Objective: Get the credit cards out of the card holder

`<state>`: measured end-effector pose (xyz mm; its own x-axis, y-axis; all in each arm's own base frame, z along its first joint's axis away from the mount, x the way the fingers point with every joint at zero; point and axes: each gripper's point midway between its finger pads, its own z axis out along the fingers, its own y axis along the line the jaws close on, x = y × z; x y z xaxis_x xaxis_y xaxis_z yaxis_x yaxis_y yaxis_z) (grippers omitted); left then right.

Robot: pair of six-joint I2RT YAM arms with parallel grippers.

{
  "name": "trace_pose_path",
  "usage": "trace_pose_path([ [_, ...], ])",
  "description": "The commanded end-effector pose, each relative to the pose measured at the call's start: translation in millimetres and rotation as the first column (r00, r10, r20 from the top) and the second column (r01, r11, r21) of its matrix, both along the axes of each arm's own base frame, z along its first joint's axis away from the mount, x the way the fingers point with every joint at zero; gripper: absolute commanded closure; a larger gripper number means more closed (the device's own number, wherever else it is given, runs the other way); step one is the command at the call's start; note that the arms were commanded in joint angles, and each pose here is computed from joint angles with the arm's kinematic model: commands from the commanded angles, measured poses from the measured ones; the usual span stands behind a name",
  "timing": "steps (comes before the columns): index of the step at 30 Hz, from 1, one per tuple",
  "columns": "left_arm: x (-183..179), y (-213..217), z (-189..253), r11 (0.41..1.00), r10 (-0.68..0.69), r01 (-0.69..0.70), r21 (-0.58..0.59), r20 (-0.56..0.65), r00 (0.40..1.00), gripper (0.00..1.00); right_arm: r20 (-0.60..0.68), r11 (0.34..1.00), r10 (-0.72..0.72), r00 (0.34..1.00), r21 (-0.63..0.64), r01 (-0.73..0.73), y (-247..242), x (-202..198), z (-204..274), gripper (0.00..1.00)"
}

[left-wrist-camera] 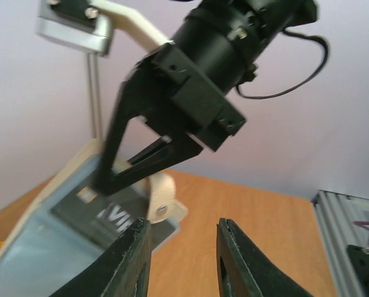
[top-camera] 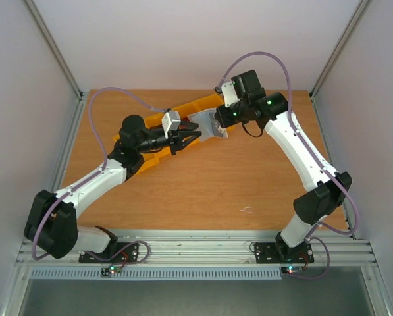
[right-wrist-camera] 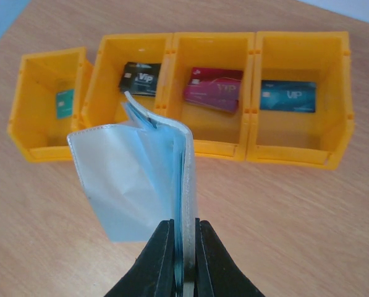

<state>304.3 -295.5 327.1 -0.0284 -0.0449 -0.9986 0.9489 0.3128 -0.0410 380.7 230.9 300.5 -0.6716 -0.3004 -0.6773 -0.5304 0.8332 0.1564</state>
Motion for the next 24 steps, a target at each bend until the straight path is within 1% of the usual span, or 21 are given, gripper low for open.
trace_pose_path([
  [1,-18,-10,31,0.992,-0.112,0.114,-0.06,0.04,0.993,0.68,0.03,0.991,0.083,0.996,0.106,-0.085,21,-7,27,0.99],
  [2,-13,-11,28,0.993,-0.098,0.098,-0.059,0.01,0.995,0.68,0.038,0.981,0.131,0.991,0.141,-0.135,29,-12,32,0.99],
  [5,4,-10,17,0.998,-0.027,0.022,-0.053,-0.094,0.995,0.7,0.068,0.923,0.291,0.954,0.244,-0.298,50,-35,48,0.99],
  [8,12,-8,8,0.999,0.021,-0.027,-0.037,-0.152,0.988,0.76,0.07,0.876,0.364,0.929,0.314,-0.367,55,-48,55,0.99],
  [14,18,0,5,0.997,0.059,-0.066,-0.031,-0.175,0.983,0.81,0.092,0.805,0.414,0.905,0.427,-0.412,47,-57,68,0.99],
  [18,18,0,5,0.997,0.058,-0.065,-0.031,-0.18,0.982,0.81,0.108,0.777,0.439,0.892,0.453,-0.437,45,-63,75,0.99],
  [22,22,4,5,0.996,0.069,-0.077,-0.033,-0.195,0.978,0.81,0.16,0.732,0.461,0.873,0.487,-0.476,40,-70,88,0.99],
  [24,18,3,7,0.998,0.044,-0.052,-0.039,-0.189,0.981,0.81,0.176,0.707,0.486,0.856,0.496,-0.503,41,-76,90,0.99],
])
